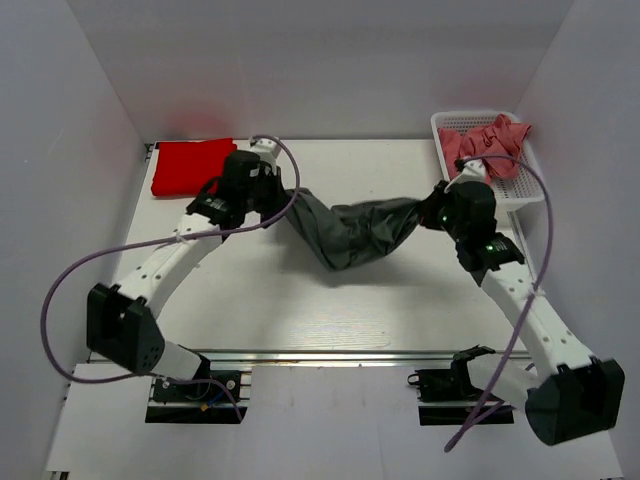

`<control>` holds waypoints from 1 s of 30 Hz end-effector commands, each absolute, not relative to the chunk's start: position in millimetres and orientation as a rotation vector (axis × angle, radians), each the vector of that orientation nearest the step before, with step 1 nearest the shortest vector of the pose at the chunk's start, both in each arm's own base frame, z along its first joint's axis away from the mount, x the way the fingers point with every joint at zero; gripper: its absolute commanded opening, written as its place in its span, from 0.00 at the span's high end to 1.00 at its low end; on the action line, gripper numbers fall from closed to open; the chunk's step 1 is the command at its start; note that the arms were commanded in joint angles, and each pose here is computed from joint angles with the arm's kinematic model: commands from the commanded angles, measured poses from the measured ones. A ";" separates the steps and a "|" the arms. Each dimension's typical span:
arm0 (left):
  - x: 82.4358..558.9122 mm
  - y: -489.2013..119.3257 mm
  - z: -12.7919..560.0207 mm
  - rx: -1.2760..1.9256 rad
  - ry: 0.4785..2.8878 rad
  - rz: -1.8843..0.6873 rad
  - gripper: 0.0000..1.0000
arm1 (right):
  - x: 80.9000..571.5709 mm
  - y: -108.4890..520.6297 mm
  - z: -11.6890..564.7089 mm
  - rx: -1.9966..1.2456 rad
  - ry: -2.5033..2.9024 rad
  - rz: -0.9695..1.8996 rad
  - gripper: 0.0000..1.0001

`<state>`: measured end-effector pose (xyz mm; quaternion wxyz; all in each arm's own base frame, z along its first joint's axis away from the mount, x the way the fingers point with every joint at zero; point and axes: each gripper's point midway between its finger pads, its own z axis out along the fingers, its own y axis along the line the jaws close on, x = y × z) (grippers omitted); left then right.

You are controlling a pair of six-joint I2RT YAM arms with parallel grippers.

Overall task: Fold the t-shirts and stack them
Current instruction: Flatten out the tshirt

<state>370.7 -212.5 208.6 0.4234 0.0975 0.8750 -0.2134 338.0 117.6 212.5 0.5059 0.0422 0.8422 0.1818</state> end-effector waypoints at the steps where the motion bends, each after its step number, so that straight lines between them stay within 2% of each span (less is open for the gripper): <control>1: 369.8 -202.1 313.1 0.249 1.915 -0.518 1.00 | 355.2 87.0 323.2 0.159 1.696 0.310 1.00; 5: 358.1 -172.6 383.4 0.153 1.748 -0.443 1.00 | 343.0 47.3 391.6 0.280 1.527 0.170 1.00; 11: 331.8 -113.3 428.5 -0.046 1.639 -0.296 1.00 | 313.8 -4.6 452.8 0.423 1.356 -0.029 1.00; 21: 290.3 -141.2 496.3 0.132 1.478 -0.516 1.00 | 273.3 8.5 517.9 0.277 1.221 0.092 1.00; 25: 298.3 -134.3 497.7 0.085 1.471 -0.477 1.00 | 271.5 8.5 521.8 0.274 1.203 0.095 1.00; 30: 353.5 -142.2 454.4 0.041 1.587 -0.390 1.00 | 301.9 16.0 500.6 0.259 1.272 0.063 1.00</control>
